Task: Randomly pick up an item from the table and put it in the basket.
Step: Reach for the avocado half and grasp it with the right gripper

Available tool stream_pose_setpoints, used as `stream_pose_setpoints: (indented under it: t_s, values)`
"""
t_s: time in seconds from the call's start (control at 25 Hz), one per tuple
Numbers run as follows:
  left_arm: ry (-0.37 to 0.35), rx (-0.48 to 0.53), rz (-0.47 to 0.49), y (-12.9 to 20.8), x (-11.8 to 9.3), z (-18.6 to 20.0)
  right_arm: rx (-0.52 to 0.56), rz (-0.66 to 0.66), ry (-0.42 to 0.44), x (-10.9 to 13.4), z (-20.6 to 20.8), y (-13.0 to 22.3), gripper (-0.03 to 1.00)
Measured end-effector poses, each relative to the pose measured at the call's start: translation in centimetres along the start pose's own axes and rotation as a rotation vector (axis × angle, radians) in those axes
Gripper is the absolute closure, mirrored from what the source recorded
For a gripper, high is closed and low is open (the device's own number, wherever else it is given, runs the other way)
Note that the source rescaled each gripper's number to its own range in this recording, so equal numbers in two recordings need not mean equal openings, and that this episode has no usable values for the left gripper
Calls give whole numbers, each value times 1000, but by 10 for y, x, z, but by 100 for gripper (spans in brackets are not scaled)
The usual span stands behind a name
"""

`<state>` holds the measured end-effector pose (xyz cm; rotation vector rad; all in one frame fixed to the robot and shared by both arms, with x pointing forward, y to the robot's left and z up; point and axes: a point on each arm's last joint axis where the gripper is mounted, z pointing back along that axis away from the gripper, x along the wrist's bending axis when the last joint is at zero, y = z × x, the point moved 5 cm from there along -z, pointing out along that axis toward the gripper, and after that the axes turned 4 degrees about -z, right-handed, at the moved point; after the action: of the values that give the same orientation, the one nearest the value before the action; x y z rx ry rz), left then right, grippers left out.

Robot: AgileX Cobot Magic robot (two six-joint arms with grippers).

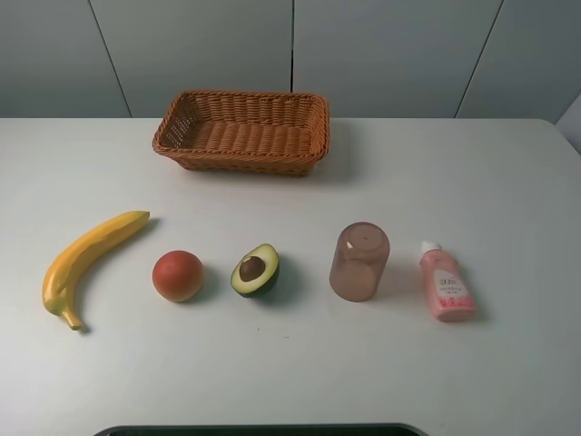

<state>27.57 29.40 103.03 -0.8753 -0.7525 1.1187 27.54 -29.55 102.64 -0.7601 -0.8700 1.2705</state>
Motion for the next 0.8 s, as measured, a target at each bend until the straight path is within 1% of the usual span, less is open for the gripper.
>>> stream_pose_setpoints:
  t_s: [0.8]
  values:
    - [0, 0, -5, 0, 0, 0, 0, -2, 0, 0, 0, 0, 1]
